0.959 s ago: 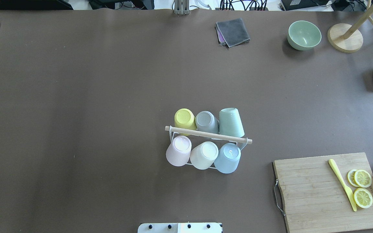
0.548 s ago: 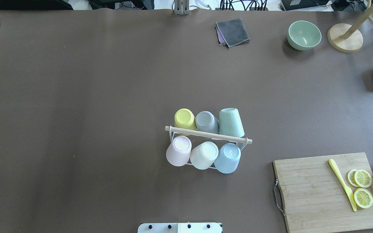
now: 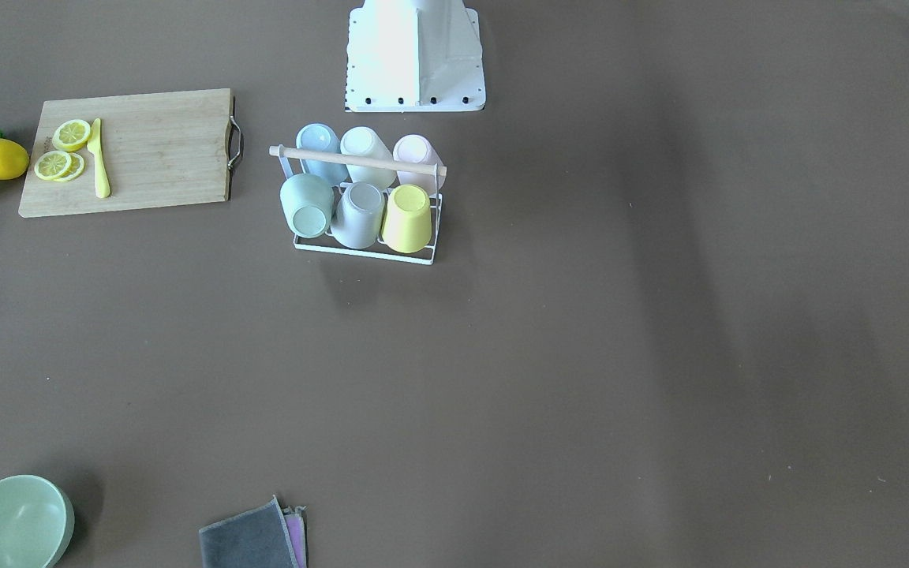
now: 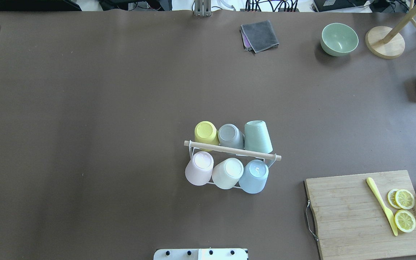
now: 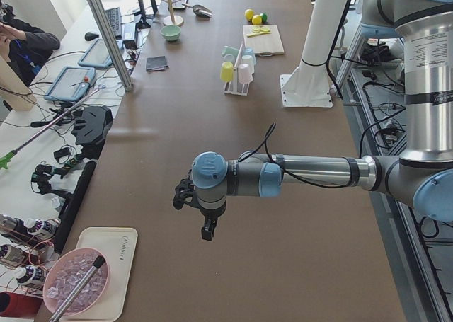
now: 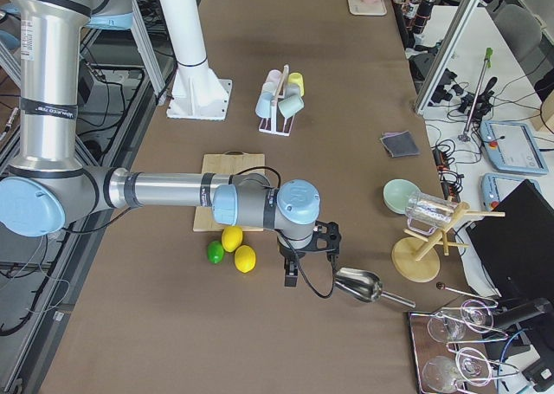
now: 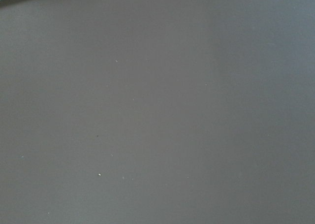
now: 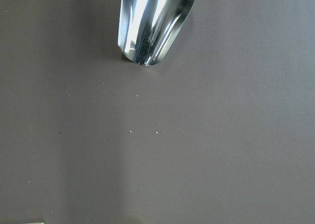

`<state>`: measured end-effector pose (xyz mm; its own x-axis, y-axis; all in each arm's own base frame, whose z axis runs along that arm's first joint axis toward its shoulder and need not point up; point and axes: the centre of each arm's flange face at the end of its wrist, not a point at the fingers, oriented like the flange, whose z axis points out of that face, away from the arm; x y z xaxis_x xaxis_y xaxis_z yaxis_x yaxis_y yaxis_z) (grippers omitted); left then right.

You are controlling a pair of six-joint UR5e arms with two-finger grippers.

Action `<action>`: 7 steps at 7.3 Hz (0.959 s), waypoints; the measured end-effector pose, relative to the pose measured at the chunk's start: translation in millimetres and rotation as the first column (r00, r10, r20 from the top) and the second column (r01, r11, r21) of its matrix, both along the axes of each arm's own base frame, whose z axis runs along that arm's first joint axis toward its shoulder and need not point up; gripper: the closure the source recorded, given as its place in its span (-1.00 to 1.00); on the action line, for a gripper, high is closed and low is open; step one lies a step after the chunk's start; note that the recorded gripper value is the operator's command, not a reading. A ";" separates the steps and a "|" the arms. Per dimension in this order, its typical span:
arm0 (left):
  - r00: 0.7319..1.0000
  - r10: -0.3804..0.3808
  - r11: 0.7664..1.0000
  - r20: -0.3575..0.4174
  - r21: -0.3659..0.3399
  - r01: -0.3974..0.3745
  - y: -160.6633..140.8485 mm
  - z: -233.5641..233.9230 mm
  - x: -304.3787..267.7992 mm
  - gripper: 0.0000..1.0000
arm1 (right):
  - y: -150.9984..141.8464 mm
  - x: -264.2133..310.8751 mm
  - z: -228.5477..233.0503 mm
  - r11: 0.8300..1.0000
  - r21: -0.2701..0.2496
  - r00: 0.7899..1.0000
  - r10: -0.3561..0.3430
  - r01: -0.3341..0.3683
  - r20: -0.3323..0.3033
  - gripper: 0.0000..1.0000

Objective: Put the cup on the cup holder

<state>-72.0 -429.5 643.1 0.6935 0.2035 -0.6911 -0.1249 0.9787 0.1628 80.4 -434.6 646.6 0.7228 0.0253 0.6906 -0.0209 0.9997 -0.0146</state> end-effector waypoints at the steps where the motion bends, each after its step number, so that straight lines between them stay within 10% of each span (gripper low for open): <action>1: 1.000 0.000 1.000 0.000 -0.001 0.000 0.1 0.4 0.0 -0.98 | -0.4 0.9 -1.2 1.000 -0.002 1.000 0.008 -0.008 0.007 -1.00; 7: 1.000 -0.001 1.000 0.000 -0.005 0.001 0.1 2.2 0.0 -0.98 | -1.9 8.6 -5.1 0.999 -0.004 0.999 0.032 -0.032 0.017 -1.00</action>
<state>-72.0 -429.3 645.4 0.6934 0.1994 -0.6924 -0.1240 0.9796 0.1579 89.0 -436.6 641.5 0.7096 0.0512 0.7027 -0.0528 0.9984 -0.0194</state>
